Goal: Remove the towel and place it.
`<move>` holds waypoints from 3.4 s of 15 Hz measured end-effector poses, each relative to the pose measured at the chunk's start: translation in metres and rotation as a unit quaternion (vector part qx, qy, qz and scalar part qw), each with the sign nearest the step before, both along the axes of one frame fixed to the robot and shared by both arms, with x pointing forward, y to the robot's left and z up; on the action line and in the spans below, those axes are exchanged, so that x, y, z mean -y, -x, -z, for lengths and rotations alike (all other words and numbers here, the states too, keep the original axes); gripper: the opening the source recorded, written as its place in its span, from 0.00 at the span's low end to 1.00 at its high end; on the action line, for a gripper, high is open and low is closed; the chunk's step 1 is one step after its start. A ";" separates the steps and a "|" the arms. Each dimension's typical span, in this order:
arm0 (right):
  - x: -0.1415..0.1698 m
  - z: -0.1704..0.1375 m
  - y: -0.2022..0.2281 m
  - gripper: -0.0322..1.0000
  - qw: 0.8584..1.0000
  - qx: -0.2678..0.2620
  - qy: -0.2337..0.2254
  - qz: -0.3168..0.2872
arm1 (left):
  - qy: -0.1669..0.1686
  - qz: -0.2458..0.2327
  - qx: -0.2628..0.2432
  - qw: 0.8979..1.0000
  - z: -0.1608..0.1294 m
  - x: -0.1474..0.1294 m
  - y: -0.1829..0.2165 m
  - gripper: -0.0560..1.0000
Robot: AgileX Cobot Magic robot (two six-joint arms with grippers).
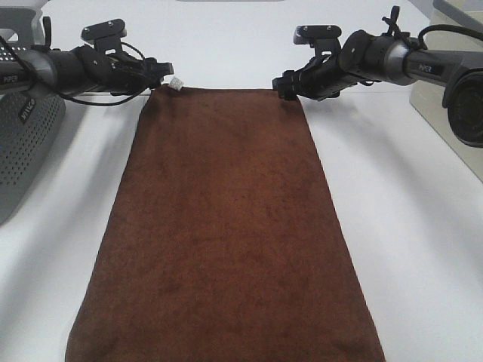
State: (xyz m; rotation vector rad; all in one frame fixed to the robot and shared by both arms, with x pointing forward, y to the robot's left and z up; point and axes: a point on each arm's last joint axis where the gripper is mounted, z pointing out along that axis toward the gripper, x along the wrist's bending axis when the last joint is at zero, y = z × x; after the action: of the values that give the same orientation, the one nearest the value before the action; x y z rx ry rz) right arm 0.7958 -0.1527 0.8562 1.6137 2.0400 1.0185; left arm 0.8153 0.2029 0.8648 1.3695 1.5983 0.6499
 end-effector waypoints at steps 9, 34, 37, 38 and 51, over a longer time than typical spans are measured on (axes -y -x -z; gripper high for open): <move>0.028 -0.122 0.034 0.81 0.994 -0.097 0.034 -0.043 | -0.118 0.132 -0.081 0.981 -0.119 0.007 0.018 0.74; 0.121 -0.321 0.311 0.82 0.987 -0.141 0.059 0.045 | -0.156 -0.015 -0.239 0.958 -0.296 -0.121 0.220 0.75; 0.124 -0.302 0.376 0.82 0.988 -0.132 0.057 0.049 | -0.150 -0.025 -0.216 0.964 -0.295 -0.118 0.287 0.75; 0.125 -0.293 0.397 0.82 0.990 -0.123 0.055 0.052 | -0.149 -0.029 -0.200 0.968 -0.296 -0.116 0.315 0.75; 0.134 -0.197 0.562 0.82 0.992 0.097 0.037 0.068 | -0.159 -0.072 0.037 0.984 -0.223 -0.104 0.575 0.75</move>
State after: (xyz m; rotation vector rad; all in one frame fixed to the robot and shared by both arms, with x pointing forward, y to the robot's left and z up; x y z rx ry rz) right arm 0.2338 -0.2865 1.0531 1.5289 1.7941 0.9970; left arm 0.2400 0.3067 1.0877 1.4451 1.5910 1.0692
